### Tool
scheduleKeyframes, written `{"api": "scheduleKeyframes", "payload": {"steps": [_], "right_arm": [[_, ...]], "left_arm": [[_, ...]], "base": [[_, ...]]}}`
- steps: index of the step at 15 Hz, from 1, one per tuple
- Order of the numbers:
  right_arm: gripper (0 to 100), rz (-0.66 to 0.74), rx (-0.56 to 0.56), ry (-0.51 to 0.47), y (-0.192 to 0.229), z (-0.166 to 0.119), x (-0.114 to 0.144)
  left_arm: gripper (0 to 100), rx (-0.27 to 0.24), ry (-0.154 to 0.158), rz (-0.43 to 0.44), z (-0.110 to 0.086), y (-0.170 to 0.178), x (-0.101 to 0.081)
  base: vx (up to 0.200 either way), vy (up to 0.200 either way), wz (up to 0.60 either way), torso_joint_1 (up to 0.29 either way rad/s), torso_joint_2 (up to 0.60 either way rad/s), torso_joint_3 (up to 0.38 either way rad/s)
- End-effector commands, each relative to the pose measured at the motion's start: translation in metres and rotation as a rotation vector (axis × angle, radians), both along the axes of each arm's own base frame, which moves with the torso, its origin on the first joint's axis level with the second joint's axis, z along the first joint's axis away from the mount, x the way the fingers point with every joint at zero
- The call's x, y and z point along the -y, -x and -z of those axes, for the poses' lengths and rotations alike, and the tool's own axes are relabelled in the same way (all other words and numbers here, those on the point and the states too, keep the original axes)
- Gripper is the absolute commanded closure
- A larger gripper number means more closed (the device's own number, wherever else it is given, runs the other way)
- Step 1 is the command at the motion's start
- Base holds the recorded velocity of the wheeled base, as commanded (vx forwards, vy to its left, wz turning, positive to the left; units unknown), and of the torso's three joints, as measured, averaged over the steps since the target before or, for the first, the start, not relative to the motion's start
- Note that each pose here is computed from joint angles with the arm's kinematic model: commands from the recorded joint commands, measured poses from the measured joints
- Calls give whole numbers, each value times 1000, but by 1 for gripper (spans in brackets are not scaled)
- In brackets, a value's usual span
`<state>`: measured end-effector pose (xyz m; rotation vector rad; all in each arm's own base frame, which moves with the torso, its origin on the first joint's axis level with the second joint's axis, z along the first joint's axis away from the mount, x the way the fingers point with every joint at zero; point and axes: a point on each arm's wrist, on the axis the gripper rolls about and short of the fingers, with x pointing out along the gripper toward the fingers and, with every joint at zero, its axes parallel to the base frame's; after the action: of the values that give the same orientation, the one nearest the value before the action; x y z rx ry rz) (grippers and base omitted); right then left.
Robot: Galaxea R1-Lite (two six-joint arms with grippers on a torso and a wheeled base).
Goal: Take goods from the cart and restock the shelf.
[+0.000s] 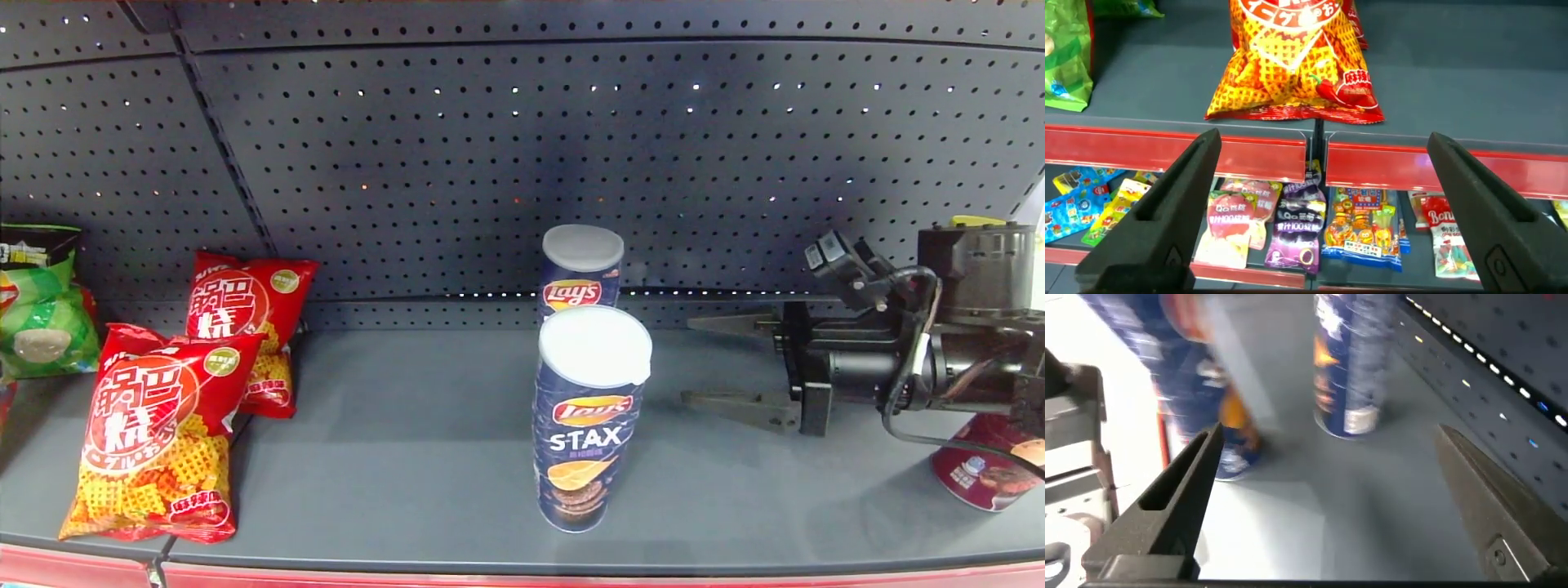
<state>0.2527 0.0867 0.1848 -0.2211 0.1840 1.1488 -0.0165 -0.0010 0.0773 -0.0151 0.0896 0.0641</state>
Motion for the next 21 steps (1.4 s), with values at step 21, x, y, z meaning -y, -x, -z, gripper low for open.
{"api": "scheduleKeyframes", "payload": {"steps": [21], "right_arm": [[0,-262,-15,5,41,2,-61]], "left_arm": [[0,-2,2,-1,0,0,0]], "base": [[0,0,0,0,0,0]]}}
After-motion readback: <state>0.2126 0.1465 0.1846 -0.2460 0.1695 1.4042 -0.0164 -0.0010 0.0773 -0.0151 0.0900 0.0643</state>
